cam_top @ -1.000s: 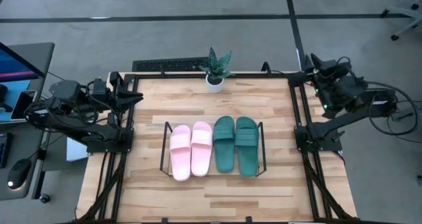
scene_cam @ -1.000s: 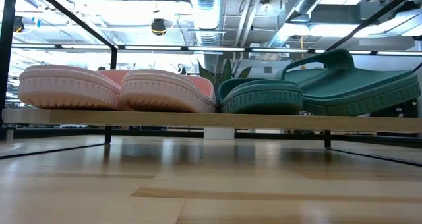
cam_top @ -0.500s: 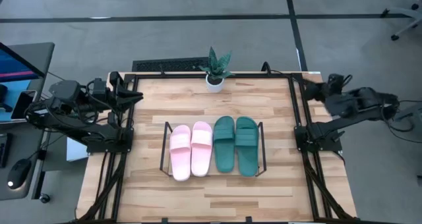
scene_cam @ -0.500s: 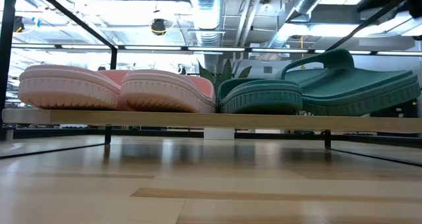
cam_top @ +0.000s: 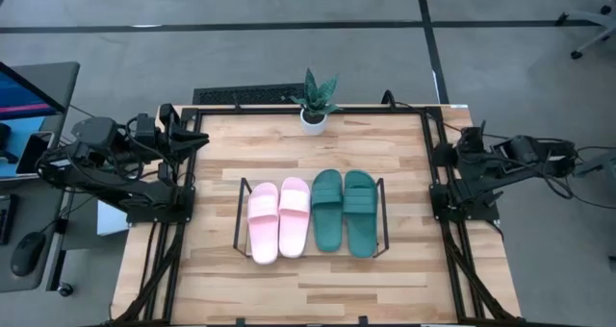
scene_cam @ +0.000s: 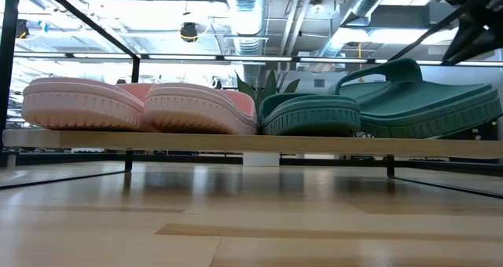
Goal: Pick and place slides into the shelf
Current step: Put the green slide on the shelf
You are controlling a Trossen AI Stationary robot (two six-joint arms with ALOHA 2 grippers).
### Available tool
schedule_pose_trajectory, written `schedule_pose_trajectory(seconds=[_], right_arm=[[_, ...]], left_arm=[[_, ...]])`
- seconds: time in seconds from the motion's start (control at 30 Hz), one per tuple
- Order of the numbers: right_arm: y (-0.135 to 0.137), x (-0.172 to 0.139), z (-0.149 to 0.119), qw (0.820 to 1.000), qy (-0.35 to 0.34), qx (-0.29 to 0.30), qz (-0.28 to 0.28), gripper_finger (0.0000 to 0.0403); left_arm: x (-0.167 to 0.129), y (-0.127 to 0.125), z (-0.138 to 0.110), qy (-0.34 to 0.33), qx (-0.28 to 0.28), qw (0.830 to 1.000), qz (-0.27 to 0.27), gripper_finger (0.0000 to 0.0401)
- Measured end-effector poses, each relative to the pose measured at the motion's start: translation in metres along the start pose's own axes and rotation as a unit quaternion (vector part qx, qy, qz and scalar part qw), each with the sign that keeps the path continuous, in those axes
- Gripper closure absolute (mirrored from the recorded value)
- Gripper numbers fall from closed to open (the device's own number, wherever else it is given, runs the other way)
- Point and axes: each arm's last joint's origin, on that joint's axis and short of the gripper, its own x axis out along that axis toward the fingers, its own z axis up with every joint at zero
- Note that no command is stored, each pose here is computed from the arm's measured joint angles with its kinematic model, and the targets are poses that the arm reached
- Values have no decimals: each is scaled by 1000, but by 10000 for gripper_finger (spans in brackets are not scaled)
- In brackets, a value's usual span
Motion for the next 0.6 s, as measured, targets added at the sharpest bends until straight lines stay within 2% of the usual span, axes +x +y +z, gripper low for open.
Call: schedule_pose_trajectory(seconds=[0.17,0.33,0.47,0.6], right_arm=[[2,9,-11,998,52,23,27,350],[2,25,-27,995,90,20,37,375],[6,27,-29,994,96,26,50,399],[10,25,-31,988,129,10,83,400]], left_arm=[[0,0,0,0,-1,1000,0,360],[0,0,0,0,-1,1000,-3,360],[0,0,0,0,-1,1000,-3,360],[0,0,0,0,-1,1000,-3,360]])
